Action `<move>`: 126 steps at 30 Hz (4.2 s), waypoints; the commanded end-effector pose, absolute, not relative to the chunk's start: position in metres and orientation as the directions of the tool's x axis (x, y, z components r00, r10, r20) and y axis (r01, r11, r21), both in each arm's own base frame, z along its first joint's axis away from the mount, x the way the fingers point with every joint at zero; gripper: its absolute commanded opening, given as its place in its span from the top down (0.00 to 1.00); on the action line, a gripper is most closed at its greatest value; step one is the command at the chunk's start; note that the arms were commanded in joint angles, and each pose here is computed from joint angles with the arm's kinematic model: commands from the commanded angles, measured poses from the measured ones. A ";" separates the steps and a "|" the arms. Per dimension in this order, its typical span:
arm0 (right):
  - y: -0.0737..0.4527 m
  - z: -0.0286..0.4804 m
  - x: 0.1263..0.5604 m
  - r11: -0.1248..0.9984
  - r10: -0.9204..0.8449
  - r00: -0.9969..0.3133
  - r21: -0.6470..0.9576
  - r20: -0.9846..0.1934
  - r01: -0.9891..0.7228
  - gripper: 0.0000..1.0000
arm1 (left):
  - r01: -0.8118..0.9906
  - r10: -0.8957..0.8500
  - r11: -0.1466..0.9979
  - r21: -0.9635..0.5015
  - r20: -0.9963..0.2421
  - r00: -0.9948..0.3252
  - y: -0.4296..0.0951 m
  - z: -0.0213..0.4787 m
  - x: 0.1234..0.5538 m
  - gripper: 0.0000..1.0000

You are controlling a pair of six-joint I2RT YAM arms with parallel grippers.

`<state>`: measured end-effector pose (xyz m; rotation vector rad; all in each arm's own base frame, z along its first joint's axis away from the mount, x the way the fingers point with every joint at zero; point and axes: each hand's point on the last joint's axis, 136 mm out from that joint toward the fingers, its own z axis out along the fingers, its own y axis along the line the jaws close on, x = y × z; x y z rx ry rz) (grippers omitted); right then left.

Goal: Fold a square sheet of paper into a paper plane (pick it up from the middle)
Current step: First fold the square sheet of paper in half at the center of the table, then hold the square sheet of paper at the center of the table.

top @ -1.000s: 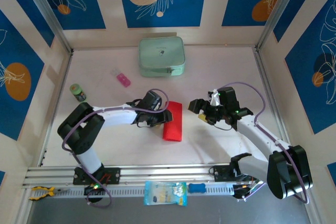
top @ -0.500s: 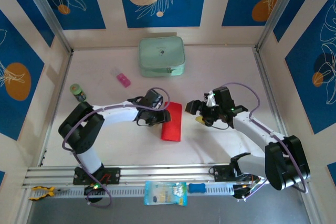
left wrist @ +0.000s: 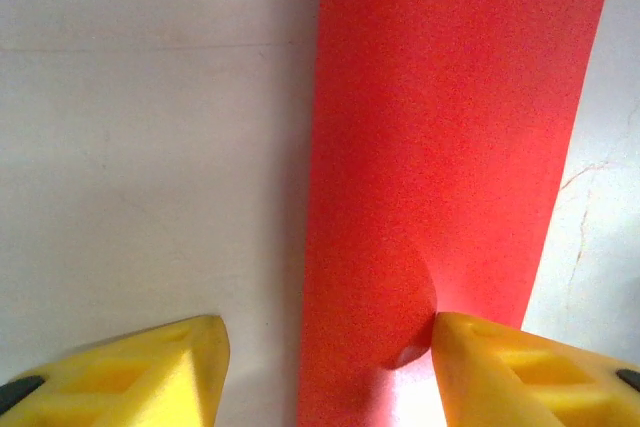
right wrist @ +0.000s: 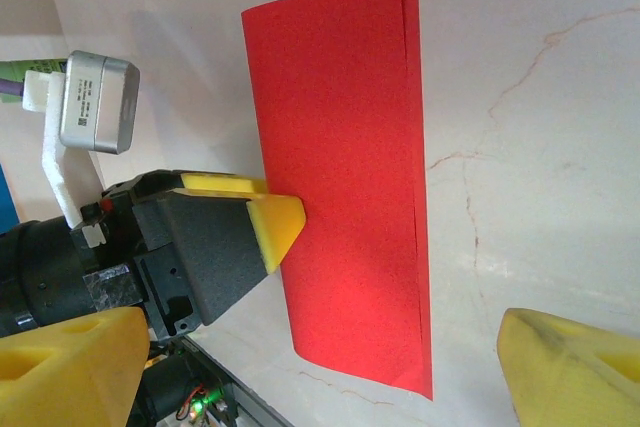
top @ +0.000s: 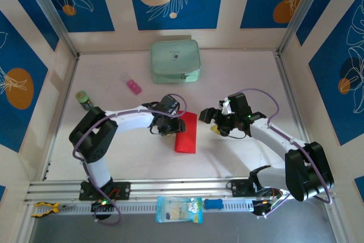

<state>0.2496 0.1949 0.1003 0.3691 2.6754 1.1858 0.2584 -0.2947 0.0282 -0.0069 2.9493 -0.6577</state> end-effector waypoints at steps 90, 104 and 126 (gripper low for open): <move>0.192 0.089 0.246 0.674 0.310 -0.951 0.711 -0.026 0.200 0.14 | 0.022 0.014 0.984 -0.179 -0.046 -0.999 -0.274 -0.019 0.247 0.40; 0.193 0.082 0.245 0.675 0.307 -0.952 0.708 -0.013 0.208 0.17 | 0.042 0.035 0.984 -0.171 -0.044 -0.998 -0.274 -0.021 0.247 0.40; 0.193 0.082 0.245 0.679 0.306 -0.952 0.703 -0.008 0.212 0.17 | 0.068 0.057 0.978 -0.195 -0.062 -0.996 -0.279 -0.021 0.250 0.39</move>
